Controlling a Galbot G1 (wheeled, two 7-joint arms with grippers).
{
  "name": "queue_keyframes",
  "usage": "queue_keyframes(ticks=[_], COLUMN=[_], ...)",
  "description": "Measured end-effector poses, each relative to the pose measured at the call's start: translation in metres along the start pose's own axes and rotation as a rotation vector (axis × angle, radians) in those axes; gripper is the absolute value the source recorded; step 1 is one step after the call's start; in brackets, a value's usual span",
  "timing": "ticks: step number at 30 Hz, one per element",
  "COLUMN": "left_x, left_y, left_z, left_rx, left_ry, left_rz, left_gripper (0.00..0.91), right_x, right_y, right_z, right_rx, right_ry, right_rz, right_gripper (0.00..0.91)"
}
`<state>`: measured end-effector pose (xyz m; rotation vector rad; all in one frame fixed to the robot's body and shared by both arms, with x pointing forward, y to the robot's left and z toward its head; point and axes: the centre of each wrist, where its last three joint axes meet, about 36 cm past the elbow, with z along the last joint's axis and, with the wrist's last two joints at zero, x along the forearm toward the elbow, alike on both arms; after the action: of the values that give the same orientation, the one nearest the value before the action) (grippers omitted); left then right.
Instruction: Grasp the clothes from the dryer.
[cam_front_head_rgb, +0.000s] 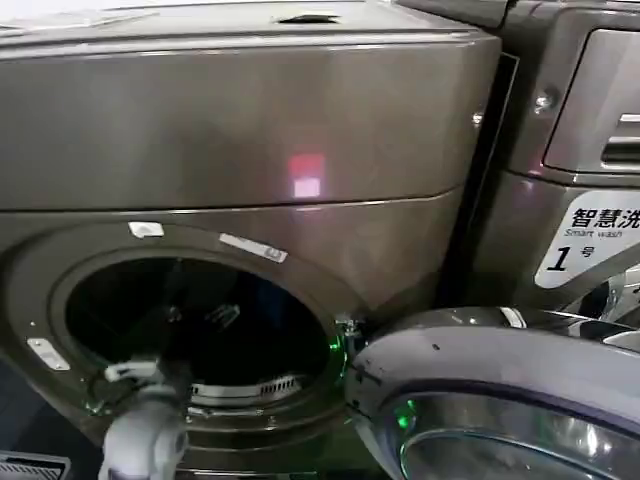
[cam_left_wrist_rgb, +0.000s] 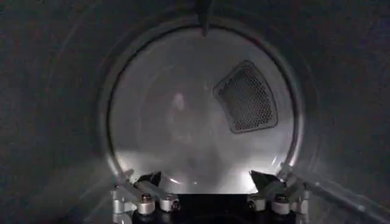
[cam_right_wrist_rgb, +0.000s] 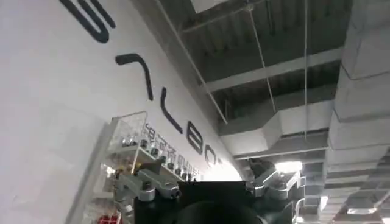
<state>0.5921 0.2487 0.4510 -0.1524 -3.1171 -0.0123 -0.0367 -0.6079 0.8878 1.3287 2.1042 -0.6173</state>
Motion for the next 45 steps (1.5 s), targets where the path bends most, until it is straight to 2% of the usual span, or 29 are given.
queue_keyframes(ticks=[7,15,21,25,31,37,45], left_x=[-0.073,-0.135,-0.16,-0.169,-0.177,-0.18,-0.184], left_y=[0.022,0.052,0.069,0.08,0.082,0.073,0.053], left_z=[-0.003,0.001,-0.023,-0.043,-0.062,-0.059,-0.053], left_rx=[-0.123,-0.356,-0.64,-0.825,-1.031,-1.155,-1.231], left_ry=[0.118,0.231,0.362,0.49,0.638,0.728,0.759], left_rz=[0.108,0.444,0.698,0.803,0.833,0.811,0.783], left_gripper=[0.907,0.907,0.907,0.907,0.907,0.907,0.907], right_x=[0.0,0.003,0.002,0.004,0.005,0.005,0.005], right_y=[-0.002,-0.007,-0.008,-0.01,-0.011,-0.009,-0.007], right_z=[0.0,0.002,0.001,0.002,0.003,0.001,0.0], right_rx=[-0.001,-0.001,0.003,0.004,0.008,0.011,0.013], right_ry=[-0.005,-0.007,-0.009,-0.008,-0.004,-0.007,-0.012], right_rz=[0.001,0.005,0.003,0.006,0.007,0.0,-0.004], right_gripper=[0.907,0.907,0.907,0.907,0.907,0.907,0.907])
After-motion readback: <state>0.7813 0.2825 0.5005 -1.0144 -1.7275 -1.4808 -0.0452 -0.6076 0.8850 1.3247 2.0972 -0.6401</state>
